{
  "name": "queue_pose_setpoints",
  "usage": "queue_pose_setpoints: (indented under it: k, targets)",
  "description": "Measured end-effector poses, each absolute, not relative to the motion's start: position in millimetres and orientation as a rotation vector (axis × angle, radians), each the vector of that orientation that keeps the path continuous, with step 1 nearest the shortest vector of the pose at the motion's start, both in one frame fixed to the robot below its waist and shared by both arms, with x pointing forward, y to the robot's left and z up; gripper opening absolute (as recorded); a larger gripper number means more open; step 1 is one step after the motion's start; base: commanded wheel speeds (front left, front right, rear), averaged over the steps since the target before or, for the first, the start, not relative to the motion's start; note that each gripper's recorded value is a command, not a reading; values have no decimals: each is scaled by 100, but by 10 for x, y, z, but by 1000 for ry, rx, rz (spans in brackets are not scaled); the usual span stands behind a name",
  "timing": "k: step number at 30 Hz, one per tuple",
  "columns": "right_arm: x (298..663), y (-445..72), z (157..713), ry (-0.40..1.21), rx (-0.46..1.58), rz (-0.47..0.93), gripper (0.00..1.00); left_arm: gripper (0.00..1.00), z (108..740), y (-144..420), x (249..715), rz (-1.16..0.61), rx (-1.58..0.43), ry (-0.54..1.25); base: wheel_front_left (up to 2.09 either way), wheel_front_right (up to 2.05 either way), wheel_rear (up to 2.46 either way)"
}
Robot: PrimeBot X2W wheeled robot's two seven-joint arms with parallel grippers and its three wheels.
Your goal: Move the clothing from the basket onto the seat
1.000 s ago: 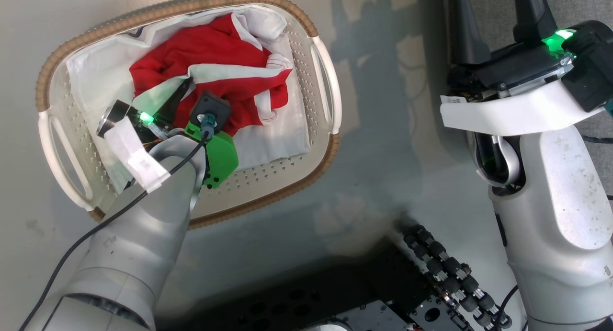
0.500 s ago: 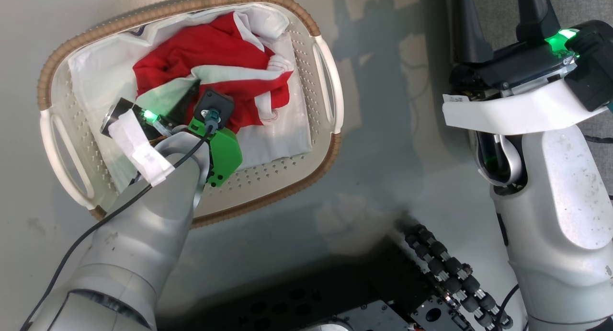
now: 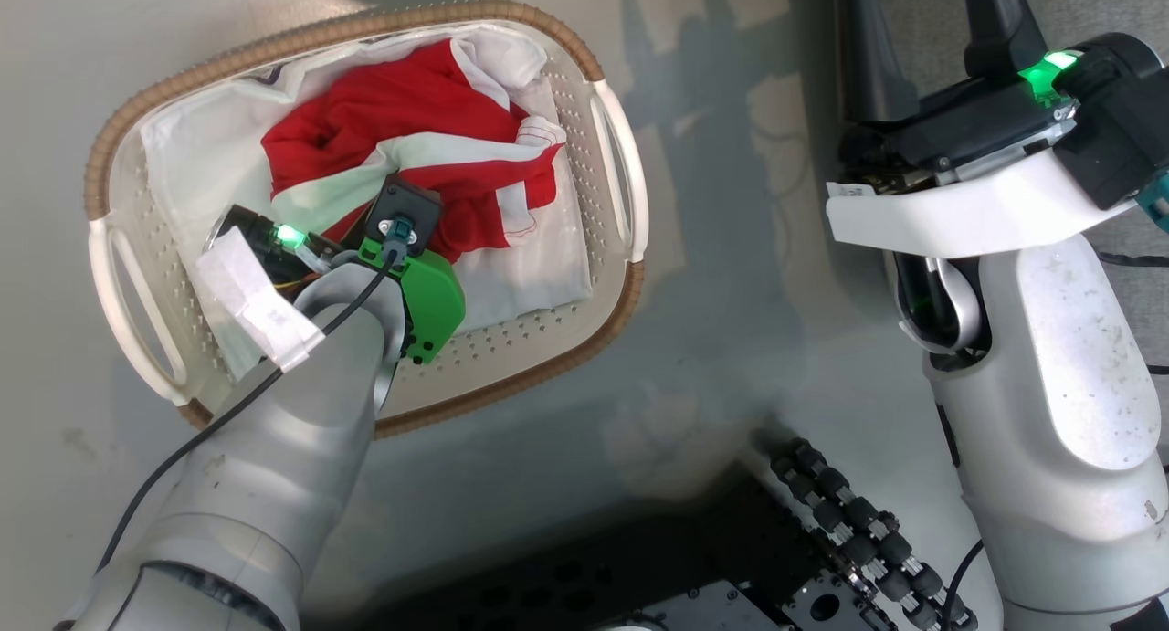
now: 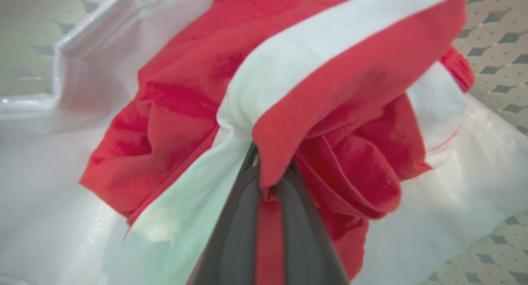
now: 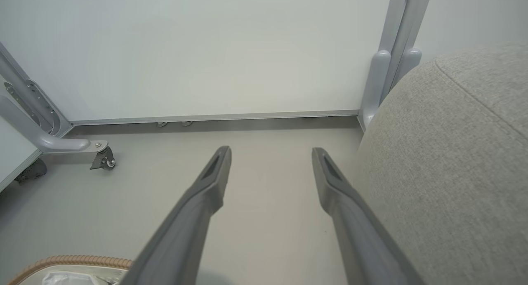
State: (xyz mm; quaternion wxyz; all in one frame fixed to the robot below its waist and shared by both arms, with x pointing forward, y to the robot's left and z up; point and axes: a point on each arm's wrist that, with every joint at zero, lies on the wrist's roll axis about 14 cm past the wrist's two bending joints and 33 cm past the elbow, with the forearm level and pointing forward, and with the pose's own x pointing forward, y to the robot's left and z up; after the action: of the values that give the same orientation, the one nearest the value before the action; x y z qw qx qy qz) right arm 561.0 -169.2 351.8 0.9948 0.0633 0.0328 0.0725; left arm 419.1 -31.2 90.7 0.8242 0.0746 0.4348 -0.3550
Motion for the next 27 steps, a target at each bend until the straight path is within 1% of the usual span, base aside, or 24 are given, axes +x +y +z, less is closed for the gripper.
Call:
queue_pose_setpoints:
  k: [7,16,27]
  targets:
    - [5596,-1640,3760,33,127,162,100,0,1129,-344,4140,-782,146,896,0,0,0]
    - [5483,-1597,4035,13,121,170,100,0,1501,-295,4200,-748,131,844,0,0,0]
    - [5308,-1482,4335,-9,129,189,100,0,2065,-242,4135,-713,99,746,0,0,0]
